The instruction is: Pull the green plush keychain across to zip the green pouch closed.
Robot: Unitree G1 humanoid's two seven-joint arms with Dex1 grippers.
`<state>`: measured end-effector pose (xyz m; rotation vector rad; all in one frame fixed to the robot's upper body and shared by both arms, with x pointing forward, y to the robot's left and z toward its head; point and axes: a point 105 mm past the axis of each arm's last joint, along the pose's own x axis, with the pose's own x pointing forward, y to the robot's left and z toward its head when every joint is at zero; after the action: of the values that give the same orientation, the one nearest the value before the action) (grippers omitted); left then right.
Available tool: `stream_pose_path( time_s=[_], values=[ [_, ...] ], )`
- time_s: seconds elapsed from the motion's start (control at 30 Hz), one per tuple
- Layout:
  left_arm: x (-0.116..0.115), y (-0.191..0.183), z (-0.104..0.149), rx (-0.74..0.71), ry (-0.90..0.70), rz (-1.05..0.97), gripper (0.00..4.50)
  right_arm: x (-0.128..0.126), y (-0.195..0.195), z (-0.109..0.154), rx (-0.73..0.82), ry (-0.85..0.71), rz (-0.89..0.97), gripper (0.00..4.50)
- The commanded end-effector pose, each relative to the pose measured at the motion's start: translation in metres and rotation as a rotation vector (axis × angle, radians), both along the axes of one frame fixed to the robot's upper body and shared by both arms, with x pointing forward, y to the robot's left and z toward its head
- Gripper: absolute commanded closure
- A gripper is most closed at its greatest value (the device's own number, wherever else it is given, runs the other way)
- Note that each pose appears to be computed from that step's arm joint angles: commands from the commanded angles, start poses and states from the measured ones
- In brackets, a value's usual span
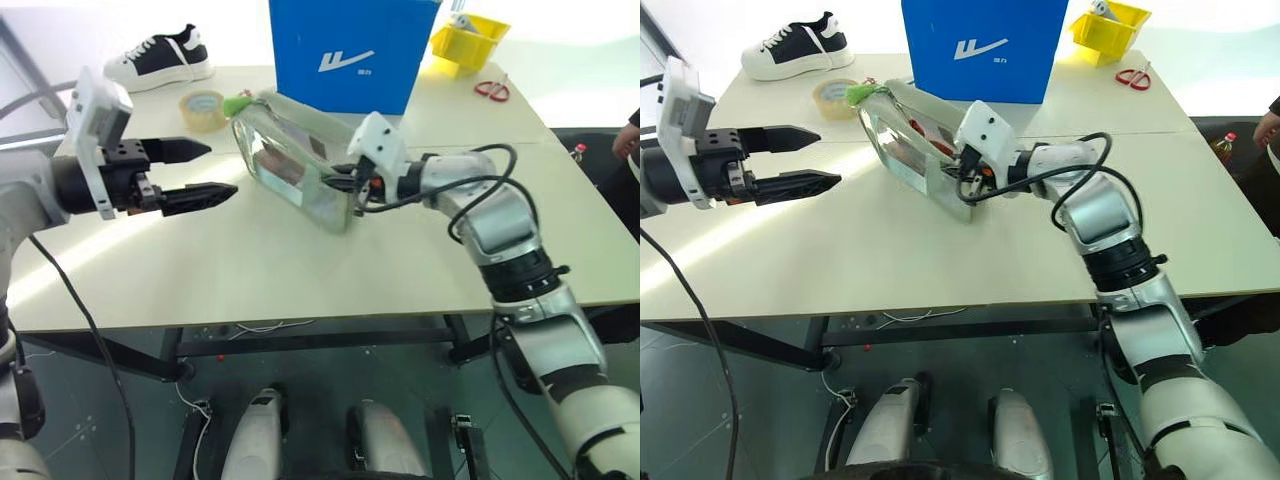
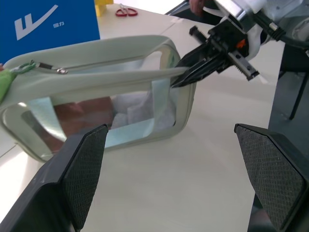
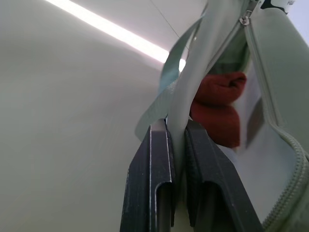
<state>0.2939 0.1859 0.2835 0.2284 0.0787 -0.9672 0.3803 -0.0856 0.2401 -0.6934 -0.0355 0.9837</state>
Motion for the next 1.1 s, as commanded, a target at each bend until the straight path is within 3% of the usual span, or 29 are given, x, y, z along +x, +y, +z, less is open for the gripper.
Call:
stream_pose_path(
  time_s=[0.03,0.3,0.43,0.5,0.63,0.73,1.1],
  values=[
    [-0.004,0.003,0.013,-0.006,-0.064,0.007,0.0,0.01,-0.044,0.018,-0.086,-0.096,-0.062,4.44],
    [0.002,-0.002,0.013,-0.008,-0.073,-0.01,0.0,0.021,-0.07,0.004,-0.167,-0.076,-0.034,4.44],
    [0.001,-0.002,0.014,-0.007,-0.072,-0.012,0.0,0.018,-0.062,0.017,-0.106,-0.068,-0.007,2.96],
    [0.0,-0.001,0.013,-0.007,-0.073,-0.009,0.0,0.015,-0.057,0.032,-0.056,-0.066,0.01,1.93],
    [-0.002,0.0,0.013,-0.007,-0.074,-0.004,0.0,0.014,-0.041,0.065,0.033,-0.083,0.024,1.93],
    [-0.001,-0.001,0.014,-0.009,-0.078,-0.003,0.0,0.023,-0.027,0.071,0.034,-0.109,0.004,1.93],
    [-0.004,0.0,0.015,-0.003,-0.088,0.012,0.0,0.042,0.007,0.034,-0.089,-0.068,0.014,1.93]
  ],
)
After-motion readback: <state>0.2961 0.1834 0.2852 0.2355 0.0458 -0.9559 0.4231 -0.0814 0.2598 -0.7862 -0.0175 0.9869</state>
